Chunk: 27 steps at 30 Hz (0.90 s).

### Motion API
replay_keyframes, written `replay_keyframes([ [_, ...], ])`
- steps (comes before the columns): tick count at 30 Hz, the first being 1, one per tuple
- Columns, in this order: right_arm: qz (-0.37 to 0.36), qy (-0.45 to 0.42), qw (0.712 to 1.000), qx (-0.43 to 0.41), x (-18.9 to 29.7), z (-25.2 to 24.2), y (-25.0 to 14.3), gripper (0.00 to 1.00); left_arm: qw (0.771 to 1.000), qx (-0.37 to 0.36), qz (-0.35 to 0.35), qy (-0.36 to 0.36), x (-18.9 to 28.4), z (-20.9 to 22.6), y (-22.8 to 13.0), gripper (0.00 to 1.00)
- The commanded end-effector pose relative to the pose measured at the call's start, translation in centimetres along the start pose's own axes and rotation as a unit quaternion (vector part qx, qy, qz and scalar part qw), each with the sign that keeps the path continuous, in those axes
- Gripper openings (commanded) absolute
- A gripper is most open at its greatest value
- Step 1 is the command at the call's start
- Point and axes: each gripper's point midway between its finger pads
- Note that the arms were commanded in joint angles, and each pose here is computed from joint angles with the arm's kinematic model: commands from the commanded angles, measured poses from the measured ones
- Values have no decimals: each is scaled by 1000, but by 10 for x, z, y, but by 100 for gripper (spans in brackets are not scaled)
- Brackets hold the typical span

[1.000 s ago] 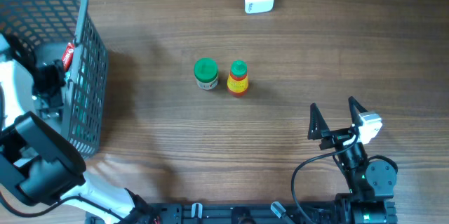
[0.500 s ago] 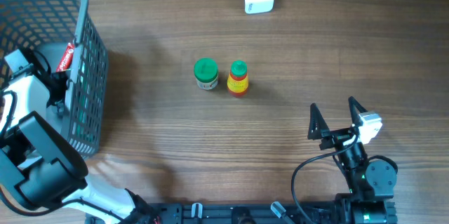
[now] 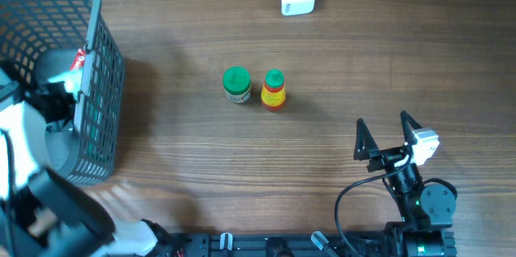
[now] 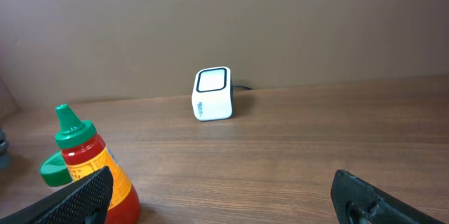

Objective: Scan the item barcode
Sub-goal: 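Reach into the basket and grasp the mint-green tissue pack with left gripper, then carry the tissue pack out and lay it left of the jar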

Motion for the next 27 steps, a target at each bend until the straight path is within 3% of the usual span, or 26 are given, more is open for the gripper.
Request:
replay_keyframes([
  [1,-4,-3,1000,-2,0,0,2,100,994,-27,-50,-96,69,-34,7,4],
  [6,-4,-3,1000,-2,0,0,2,100,974,-49,-94,-201,151,-61,-1,4],
  [14,-4,-2,1000,-2,0,0,2,100,907,-123,-111,-387,284,-83,-61,4],
  [19,-4,-3,1000,-2,0,0,2,100,886,-179,-49,-425,301,-85,-118,4],
  [27,-4,-3,1000,-2,0,0,2,100,858,-278,90,-423,280,-94,-225,4],
])
Point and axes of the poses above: each gripper's point midway between its finger pads, its own x axis back along the fingers, its own z axis along the line the jaws close on, y = z × x, and after that the axes turned 3 degrees about x, right-handed
